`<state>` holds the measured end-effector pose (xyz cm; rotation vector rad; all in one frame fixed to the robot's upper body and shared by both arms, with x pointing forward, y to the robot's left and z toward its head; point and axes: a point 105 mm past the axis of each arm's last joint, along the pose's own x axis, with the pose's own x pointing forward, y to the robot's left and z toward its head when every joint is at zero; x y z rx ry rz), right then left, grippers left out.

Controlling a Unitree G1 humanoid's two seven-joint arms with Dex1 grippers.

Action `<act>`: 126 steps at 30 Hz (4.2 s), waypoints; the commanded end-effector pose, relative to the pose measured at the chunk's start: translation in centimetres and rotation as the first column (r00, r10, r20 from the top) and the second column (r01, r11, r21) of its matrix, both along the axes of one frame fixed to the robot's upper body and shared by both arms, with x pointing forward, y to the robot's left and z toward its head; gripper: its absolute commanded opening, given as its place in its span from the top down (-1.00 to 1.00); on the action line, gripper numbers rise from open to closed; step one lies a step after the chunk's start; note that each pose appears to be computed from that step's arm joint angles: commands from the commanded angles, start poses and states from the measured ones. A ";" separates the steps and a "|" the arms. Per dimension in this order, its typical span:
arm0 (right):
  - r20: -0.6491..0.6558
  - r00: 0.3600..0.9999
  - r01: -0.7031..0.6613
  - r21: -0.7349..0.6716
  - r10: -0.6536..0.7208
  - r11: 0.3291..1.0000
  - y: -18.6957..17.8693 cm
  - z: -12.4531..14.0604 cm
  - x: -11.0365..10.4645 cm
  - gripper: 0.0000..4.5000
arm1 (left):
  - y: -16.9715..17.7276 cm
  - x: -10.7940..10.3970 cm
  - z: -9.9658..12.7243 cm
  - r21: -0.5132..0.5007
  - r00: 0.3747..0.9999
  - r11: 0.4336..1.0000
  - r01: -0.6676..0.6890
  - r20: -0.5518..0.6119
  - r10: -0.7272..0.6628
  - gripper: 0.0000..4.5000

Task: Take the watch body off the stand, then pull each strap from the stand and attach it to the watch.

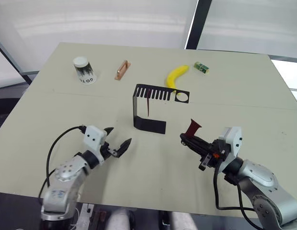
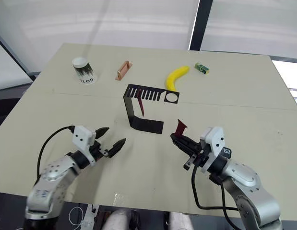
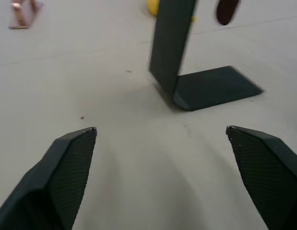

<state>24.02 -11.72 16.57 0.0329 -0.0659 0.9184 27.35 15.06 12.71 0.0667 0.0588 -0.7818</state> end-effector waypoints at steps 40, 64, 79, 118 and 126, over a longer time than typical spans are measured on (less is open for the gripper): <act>-0.100 0.848 -0.501 0.168 0.520 0.849 7.2 1.6 -3.3 1.00 | -9.5 -3.9 8.6 -0.534 0.601 0.498 0.683 0.025 -0.799 -0.20; -0.087 0.861 -0.478 0.200 0.501 0.856 7.1 1.8 -3.1 1.00 | -9.5 -3.9 7.1 -0.559 0.618 0.531 0.637 -0.042 -0.785 -0.20; -0.093 0.861 -0.477 0.199 0.501 0.856 7.2 1.7 -3.1 1.00 | -9.3 -4.1 7.1 -0.585 0.612 0.502 0.637 -0.012 -0.791 -0.20; -0.104 0.849 -0.494 0.190 0.517 0.849 7.4 1.4 -3.3 1.00 | -9.2 -3.9 7.3 -0.627 0.632 0.479 0.614 0.029 -0.774 0.98; -0.113 0.847 -0.496 0.183 0.520 0.849 7.4 1.2 -3.4 1.00 | -9.3 -4.1 7.4 -0.627 0.630 0.473 0.619 0.037 -0.776 0.98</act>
